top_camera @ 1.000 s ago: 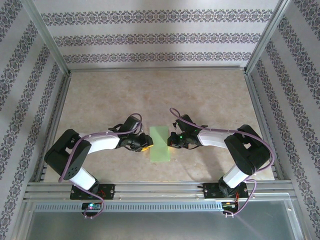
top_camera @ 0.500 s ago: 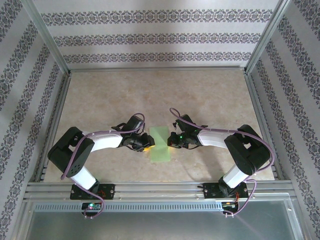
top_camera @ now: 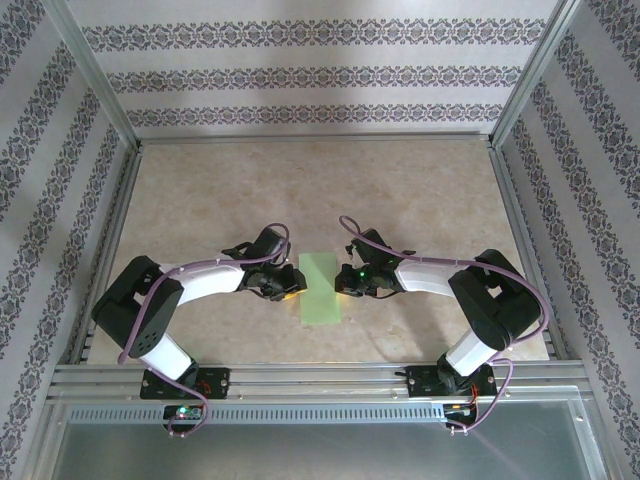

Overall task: Fold a paper plane with a square sheet of paper (fold left side to right side)
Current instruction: Third fold the triangle at the center of the table.

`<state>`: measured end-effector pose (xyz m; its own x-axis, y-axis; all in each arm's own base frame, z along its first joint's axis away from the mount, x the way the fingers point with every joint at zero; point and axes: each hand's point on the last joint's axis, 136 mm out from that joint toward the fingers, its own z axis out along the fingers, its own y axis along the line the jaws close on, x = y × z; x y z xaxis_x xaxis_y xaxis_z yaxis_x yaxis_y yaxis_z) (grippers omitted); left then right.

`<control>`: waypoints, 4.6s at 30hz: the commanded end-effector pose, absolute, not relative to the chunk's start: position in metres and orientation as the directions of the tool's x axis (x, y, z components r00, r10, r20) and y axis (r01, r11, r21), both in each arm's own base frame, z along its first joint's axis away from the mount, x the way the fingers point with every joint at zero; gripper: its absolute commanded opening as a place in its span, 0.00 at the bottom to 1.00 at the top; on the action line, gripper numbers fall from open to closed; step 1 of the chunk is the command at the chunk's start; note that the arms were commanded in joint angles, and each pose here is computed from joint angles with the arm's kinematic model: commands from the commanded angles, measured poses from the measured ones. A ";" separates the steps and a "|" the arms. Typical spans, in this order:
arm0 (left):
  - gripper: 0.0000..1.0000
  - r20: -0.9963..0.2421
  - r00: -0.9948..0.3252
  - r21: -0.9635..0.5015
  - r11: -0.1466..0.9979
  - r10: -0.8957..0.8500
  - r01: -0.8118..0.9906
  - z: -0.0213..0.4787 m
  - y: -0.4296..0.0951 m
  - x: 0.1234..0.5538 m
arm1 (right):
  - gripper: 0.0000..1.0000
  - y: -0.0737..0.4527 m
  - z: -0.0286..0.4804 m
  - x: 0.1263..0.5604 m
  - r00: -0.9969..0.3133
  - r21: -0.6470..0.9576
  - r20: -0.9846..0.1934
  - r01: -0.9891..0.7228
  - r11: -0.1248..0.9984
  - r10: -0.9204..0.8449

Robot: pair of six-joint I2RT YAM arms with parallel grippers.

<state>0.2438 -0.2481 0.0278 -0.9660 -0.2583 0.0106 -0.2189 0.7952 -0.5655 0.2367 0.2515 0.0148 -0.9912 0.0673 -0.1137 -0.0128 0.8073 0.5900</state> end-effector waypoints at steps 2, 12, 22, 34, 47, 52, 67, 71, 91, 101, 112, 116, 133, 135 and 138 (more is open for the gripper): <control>0.30 0.023 -0.978 -0.559 0.809 -0.205 -0.183 0.025 -0.256 0.239 | 0.00 0.244 0.006 0.236 -0.991 0.543 -0.117 -0.013 0.840 0.060; 0.25 0.039 -0.980 -0.571 0.800 -0.196 -0.183 0.020 -0.262 0.239 | 0.00 0.242 0.006 0.236 -0.991 0.541 -0.116 -0.011 0.841 0.062; 0.22 0.036 -0.981 -0.605 0.777 -0.192 -0.174 0.024 -0.272 0.242 | 0.00 0.243 0.005 0.236 -0.991 0.541 -0.115 -0.010 0.841 0.062; 0.21 0.007 -0.980 -0.627 0.763 -0.197 -0.158 0.035 -0.274 0.245 | 0.00 0.243 0.005 0.236 -0.992 0.542 -0.114 -0.011 0.840 0.061; 0.24 -0.009 -0.980 -0.615 0.774 -0.201 -0.153 0.039 -0.270 0.245 | 0.00 0.242 0.004 0.236 -0.992 0.541 -0.113 -0.010 0.841 0.061; 0.29 -0.041 -0.975 -0.643 0.753 -0.216 -0.140 0.045 -0.274 0.253 | 0.00 0.243 0.005 0.237 -0.992 0.543 -0.115 -0.013 0.839 0.060; 0.39 -0.110 -0.955 -0.664 0.735 -0.275 -0.135 0.055 -0.269 0.263 | 0.00 0.243 0.004 0.236 -0.992 0.543 -0.115 -0.016 0.840 0.056; 0.41 -0.111 -0.953 -0.661 0.737 -0.282 -0.141 0.054 -0.266 0.261 | 0.00 0.242 0.003 0.235 -0.992 0.541 -0.111 -0.013 0.841 0.056; 0.00 -0.048 -0.956 -0.665 0.724 -0.288 -0.184 0.048 -0.271 0.257 | 0.33 0.236 0.051 0.256 -0.948 0.514 -0.318 -0.187 0.837 -0.017; 0.00 -0.017 -0.914 -0.695 0.662 -0.405 -0.280 0.051 -0.269 0.263 | 0.77 0.243 0.092 0.209 -0.702 0.182 -0.605 -0.582 0.792 -0.377; 0.00 0.012 -0.914 -0.699 0.651 -0.405 -0.297 0.049 -0.274 0.262 | 0.84 0.280 0.064 0.158 -0.364 -0.215 -0.598 -0.785 0.581 -0.714; 0.00 0.016 -0.916 -0.696 0.653 -0.402 -0.299 0.047 -0.275 0.262 | 0.82 0.294 0.056 0.162 -0.328 -0.282 -0.569 -0.784 0.553 -0.754; 0.00 0.016 -0.929 -0.684 0.674 -0.370 -0.281 0.044 -0.276 0.258 | 0.17 0.325 0.057 0.173 -0.285 -0.308 -0.567 -0.796 0.521 -0.773; 0.02 0.011 -0.931 -0.680 0.680 -0.366 -0.275 0.045 -0.275 0.258 | 0.01 0.323 0.056 0.168 -0.301 -0.271 -0.566 -0.811 0.518 -0.767; 0.12 0.003 -0.934 -0.687 0.678 -0.357 -0.261 0.049 -0.275 0.259 | 0.00 0.318 0.053 0.160 -0.352 -0.179 -0.564 -0.831 0.526 -0.747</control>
